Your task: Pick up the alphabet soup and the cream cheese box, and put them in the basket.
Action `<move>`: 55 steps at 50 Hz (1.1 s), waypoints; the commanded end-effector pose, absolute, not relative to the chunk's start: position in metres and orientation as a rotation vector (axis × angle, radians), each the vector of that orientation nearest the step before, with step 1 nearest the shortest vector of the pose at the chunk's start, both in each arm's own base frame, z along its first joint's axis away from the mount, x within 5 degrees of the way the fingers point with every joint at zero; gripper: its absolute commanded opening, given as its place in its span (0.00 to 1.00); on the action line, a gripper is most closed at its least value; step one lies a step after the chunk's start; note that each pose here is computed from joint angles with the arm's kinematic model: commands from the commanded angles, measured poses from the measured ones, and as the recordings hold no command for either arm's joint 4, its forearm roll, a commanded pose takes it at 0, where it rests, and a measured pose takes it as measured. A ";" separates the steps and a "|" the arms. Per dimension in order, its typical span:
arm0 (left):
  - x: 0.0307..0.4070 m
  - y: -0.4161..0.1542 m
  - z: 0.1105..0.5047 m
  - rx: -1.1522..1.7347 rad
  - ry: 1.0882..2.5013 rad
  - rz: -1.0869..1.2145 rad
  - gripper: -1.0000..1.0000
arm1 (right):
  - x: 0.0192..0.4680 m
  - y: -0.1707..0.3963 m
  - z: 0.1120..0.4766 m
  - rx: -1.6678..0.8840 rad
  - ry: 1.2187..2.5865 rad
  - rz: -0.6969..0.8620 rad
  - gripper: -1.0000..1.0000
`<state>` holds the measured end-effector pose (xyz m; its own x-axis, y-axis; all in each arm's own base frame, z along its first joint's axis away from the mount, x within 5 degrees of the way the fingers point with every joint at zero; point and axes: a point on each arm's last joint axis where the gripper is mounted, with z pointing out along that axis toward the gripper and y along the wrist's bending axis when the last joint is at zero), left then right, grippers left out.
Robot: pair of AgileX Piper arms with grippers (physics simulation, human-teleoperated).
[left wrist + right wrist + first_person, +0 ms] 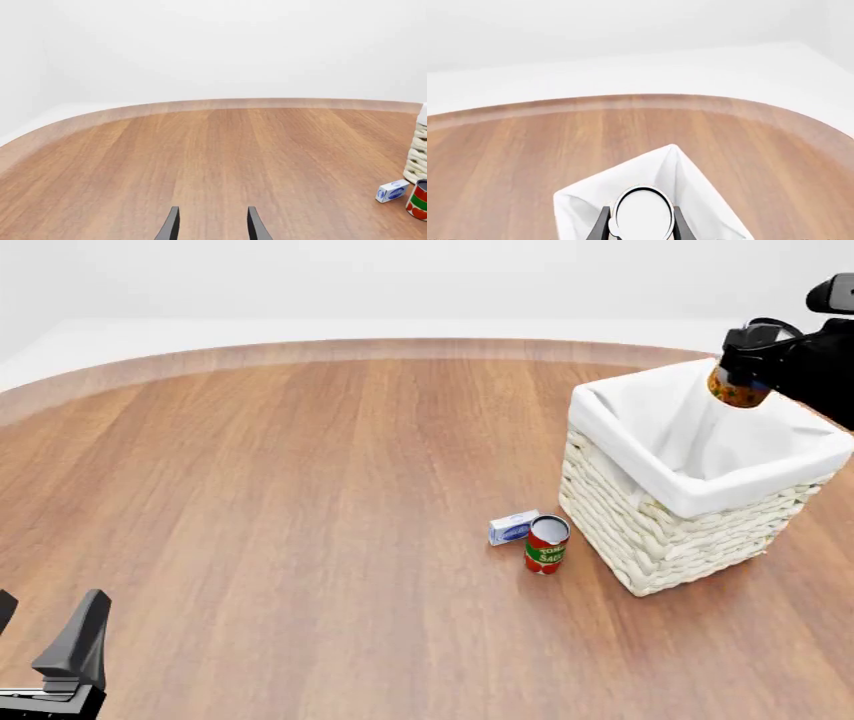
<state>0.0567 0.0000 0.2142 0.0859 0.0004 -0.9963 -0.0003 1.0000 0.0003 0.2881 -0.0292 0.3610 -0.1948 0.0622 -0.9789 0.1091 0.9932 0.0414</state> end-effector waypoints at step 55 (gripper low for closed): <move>0.057 0.000 0.214 0.000 1.485 0.001 1.00 | 0.342 -0.036 0.294 0.137 1.903 -0.046 0.00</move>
<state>0.0567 0.0000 0.2143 0.0860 0.0004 -0.9963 -0.0002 1.0000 0.0004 0.3371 -0.0376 0.2974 -0.3311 0.0584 -0.9418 0.1180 0.9928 0.0201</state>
